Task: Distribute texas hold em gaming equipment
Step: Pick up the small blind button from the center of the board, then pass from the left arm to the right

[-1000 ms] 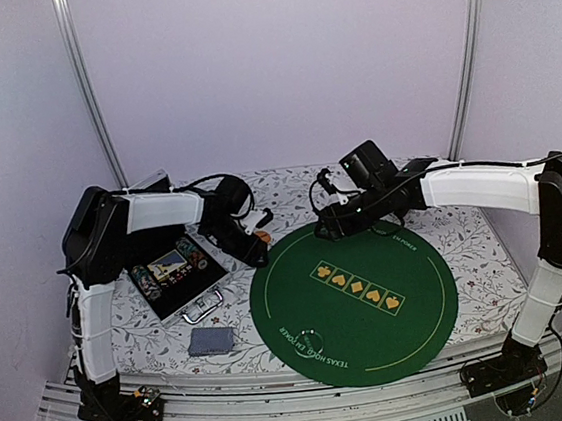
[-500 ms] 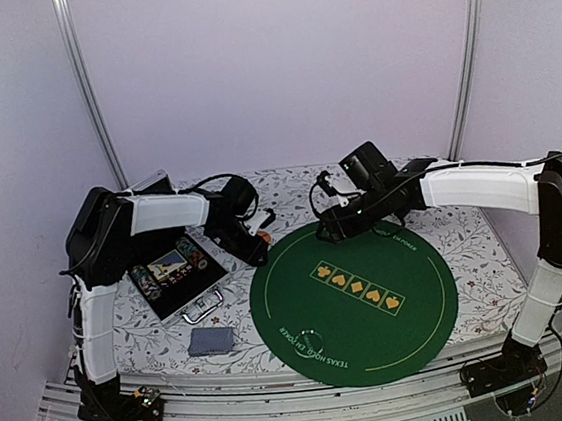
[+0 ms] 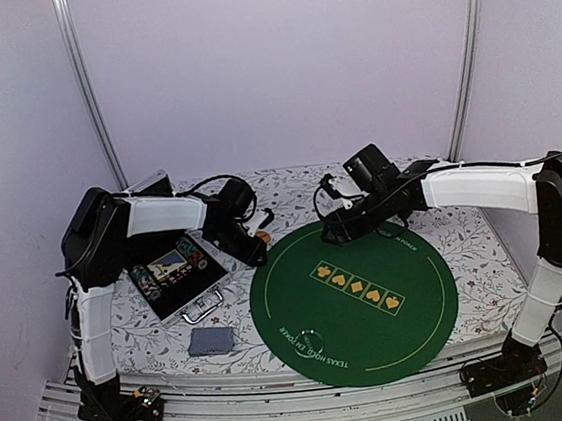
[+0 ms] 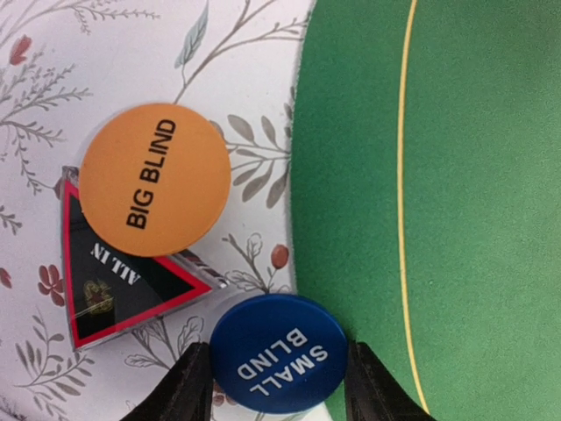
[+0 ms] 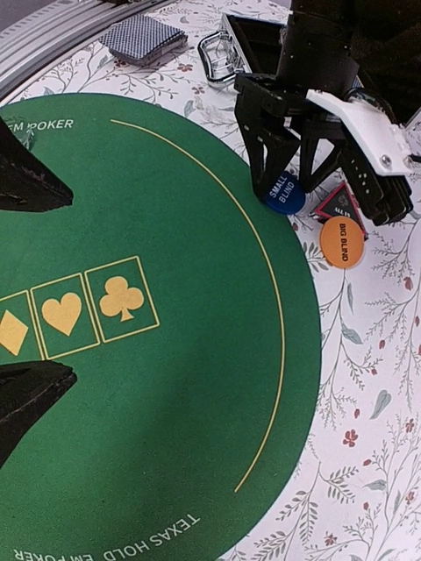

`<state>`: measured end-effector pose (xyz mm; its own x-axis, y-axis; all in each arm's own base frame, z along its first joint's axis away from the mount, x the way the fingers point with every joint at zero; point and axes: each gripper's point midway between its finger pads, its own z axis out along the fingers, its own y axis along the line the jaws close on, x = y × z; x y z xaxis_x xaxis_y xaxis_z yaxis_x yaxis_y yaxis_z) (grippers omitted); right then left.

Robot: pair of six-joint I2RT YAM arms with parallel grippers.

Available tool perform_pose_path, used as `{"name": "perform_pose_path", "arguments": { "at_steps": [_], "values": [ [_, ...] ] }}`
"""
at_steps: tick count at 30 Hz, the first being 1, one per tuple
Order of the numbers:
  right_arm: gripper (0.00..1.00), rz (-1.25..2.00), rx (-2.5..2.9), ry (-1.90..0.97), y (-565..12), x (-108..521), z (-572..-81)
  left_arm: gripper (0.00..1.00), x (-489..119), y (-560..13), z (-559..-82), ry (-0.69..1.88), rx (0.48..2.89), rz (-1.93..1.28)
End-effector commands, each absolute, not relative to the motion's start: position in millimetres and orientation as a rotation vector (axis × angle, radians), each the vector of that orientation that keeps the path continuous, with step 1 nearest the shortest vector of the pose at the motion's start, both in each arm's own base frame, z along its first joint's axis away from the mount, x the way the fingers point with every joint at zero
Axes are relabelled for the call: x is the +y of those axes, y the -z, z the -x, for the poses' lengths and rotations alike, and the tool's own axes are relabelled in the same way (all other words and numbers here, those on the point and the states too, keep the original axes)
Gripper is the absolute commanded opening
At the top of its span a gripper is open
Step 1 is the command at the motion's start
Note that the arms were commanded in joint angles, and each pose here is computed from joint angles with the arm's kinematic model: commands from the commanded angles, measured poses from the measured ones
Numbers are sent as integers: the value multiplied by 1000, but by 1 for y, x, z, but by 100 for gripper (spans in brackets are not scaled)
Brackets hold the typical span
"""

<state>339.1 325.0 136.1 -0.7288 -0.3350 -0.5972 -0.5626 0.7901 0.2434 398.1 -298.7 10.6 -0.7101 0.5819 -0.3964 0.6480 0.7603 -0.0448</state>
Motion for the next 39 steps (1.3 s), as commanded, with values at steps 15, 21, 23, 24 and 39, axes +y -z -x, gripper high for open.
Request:
{"name": "perform_pose_path", "arguments": {
  "at_steps": [15, 21, 23, 24, 39],
  "values": [
    [61, 666, 2285, -918, -194, 343, -321, 38, -344, -110, -341, 303, 2182, -1139],
    [61, 682, 2191, -1119, -220, 356, -304, 40, -392, -159, -278, 349, 1800, -1359],
    [60, 687, 2198, -1179, -215, 359, -297, 40, -400, -166, -268, 347, 1737, -1379],
    [60, 700, 2190, -1214, -216, 361, -292, 40, -402, -169, -264, 344, 1715, -1386],
    [44, 808, 2224, -1361, -196, 384, -257, 40, -413, -194, -252, 303, 1580, -1359]
  ]
}}
